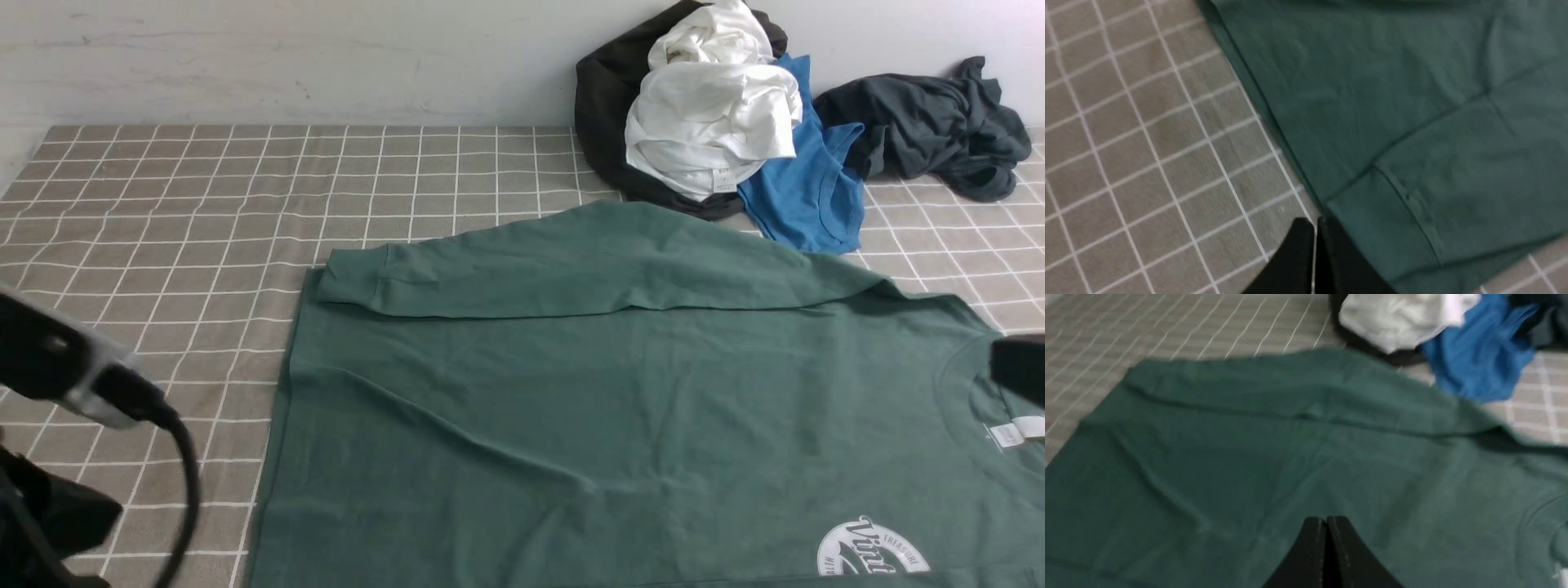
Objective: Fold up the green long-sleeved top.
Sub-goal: Use the left arm to clamp the cuff closest to it
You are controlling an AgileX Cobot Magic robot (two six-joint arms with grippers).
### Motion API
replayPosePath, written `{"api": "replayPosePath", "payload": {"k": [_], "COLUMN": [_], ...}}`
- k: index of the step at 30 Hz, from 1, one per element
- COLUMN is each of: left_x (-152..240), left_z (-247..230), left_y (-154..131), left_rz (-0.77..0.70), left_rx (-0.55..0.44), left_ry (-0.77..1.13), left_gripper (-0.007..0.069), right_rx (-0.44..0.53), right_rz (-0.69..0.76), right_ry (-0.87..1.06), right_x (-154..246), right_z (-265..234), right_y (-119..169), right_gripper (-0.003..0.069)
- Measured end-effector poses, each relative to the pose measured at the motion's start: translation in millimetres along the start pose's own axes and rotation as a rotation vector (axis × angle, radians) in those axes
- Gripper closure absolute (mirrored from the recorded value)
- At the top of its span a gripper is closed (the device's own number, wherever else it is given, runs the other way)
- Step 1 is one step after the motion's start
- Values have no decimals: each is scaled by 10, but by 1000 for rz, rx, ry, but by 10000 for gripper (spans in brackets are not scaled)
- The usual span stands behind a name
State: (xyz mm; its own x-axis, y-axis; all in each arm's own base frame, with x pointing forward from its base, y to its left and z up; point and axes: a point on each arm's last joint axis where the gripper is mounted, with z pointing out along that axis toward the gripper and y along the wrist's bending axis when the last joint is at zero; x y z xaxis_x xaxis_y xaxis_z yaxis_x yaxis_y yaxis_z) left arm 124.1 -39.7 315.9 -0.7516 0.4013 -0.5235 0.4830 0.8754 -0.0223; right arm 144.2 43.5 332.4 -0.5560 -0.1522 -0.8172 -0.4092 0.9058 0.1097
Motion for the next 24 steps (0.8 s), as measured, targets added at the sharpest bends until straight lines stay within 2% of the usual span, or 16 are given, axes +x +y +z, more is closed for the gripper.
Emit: {"api": "replayPosePath", "payload": {"k": [2, 5, 8, 9, 11, 12, 13, 16, 24], "left_x": [-7, 32, 108, 115, 106, 102, 58, -19, -81], "left_z": [170, 407, 685, 710, 945, 948, 1086, 1312, 1750], "left_y": [-109, -238, -357, -361, -384, -383, -379, -367, -321], "left_rz": [90, 166, 221, 225, 227, 226, 220, 209, 233], "left_rx": [62, 129, 177, 180, 183, 181, 175, 157, 114], "left_ry": [119, 243, 365, 376, 415, 410, 409, 383, 371], "left_gripper": [606, 557, 454, 447, 342, 342, 281, 211, 188], "right_rx": [-109, -221, -298, -301, -307, -306, -305, -306, -303], "right_rz": [-43, -89, -142, -144, -173, -175, -181, -182, -184], "right_ry": [154, 300, 447, 454, 476, 478, 481, 483, 481], "right_x": [-60, -31, 72, 77, 95, 97, 100, 101, 99], "right_z": [103, 181, 226, 229, 228, 228, 228, 233, 235], "right_y": [99, 234, 333, 336, 359, 358, 361, 362, 359], "right_gripper": [673, 673, 673, 673, 673, 673, 673, 673, 673]}}
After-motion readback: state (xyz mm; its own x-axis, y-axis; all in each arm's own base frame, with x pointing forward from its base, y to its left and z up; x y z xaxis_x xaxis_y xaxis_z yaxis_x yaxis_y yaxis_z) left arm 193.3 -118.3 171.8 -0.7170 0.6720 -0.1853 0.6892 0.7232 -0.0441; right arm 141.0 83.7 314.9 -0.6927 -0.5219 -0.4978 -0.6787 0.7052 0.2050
